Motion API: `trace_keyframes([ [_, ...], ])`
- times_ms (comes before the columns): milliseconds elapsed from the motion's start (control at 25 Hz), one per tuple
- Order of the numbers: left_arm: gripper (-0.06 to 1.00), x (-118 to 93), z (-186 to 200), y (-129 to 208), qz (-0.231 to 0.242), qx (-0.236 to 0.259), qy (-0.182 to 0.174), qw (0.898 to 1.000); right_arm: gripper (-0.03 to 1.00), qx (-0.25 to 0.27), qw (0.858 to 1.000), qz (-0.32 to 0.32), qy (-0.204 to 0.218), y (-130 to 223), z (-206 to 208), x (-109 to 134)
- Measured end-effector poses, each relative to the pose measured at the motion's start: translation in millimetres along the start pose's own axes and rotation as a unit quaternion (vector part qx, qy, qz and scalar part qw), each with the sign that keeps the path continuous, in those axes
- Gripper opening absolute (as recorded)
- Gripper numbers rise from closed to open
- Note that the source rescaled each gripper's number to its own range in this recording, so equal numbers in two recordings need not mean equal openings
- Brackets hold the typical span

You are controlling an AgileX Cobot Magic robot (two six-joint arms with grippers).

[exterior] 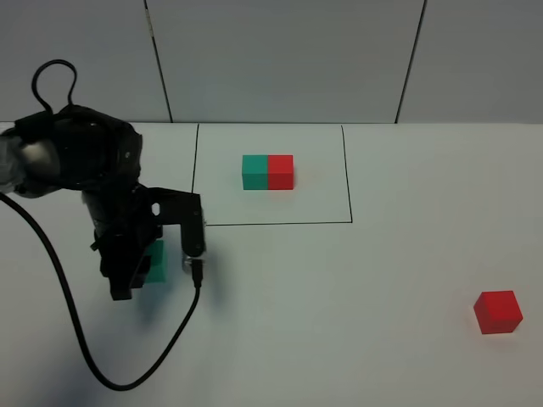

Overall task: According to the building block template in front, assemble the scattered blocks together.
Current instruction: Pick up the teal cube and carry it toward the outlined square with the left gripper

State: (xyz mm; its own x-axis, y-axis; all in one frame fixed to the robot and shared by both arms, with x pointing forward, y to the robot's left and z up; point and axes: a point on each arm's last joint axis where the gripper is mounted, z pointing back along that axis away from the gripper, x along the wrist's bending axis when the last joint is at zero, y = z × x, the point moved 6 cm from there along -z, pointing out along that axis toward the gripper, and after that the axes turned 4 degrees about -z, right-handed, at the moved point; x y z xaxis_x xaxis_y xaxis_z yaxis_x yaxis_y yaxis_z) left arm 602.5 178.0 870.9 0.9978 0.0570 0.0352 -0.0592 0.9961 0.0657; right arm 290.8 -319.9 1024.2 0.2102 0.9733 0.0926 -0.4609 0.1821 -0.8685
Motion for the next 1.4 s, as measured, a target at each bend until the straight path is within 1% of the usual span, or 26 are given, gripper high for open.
trace_keyframes([
  [160, 0.0, 3, 12, -18, -0.003, 0.009, -0.024, 1.0, 0.58, 0.0, 1.0, 0.0, 0.0, 0, 0, 0],
  [280, 0.0, 3, 18, -27, -0.005, 0.014, -0.02, 1.0, 0.58, 0.0, 1.0, 0.0, 0.0, 0, 0, 0],
  [400, 0.0, 2, 15, -32, -0.008, 0.021, -0.006, 1.0, 0.58, 0.0, 1.0, 0.0, 0.0, 0, 0, 0],
  [520, 0.0, 1, 13, -40, -0.005, 0.008, -0.001, 1.0, 0.58, 0.0, 1.0, 0.0, 0.0, 0, 0, 0],
  [720, 0.0, 0, 12, -64, -0.018, -0.02, -0.017, 0.999, 0.58, 0.0, 1.0, 0.0, 0.0, 0, 0, 0],
  [880, 0.0, -2, 2, -79, -0.027, -0.026, -0.021, 0.999, 0.58, 0.0, 1.0, 0.0, 0.0, 0, 0, 0],
  [1080, 0.0, -7, -20, -93, -0.032, -0.022, -0.014, 0.999, 0.58, 0.0, 1.0, 0.0, 0.0, 0, 0, 0],
  [1280, 0.0, -12, -33, -107, -0.026, -0.038, -0.008, 0.999, 0.58, 0.0, 1.0, 0.0, -0.001, 0, 0, 0],
  [1400, 0.0, -14, -41, -111, -0.02, -0.043, 0.003, 0.999, 0.58, 0.0, 1.0, 0.0, -0.001, 0, 0, 0],
])
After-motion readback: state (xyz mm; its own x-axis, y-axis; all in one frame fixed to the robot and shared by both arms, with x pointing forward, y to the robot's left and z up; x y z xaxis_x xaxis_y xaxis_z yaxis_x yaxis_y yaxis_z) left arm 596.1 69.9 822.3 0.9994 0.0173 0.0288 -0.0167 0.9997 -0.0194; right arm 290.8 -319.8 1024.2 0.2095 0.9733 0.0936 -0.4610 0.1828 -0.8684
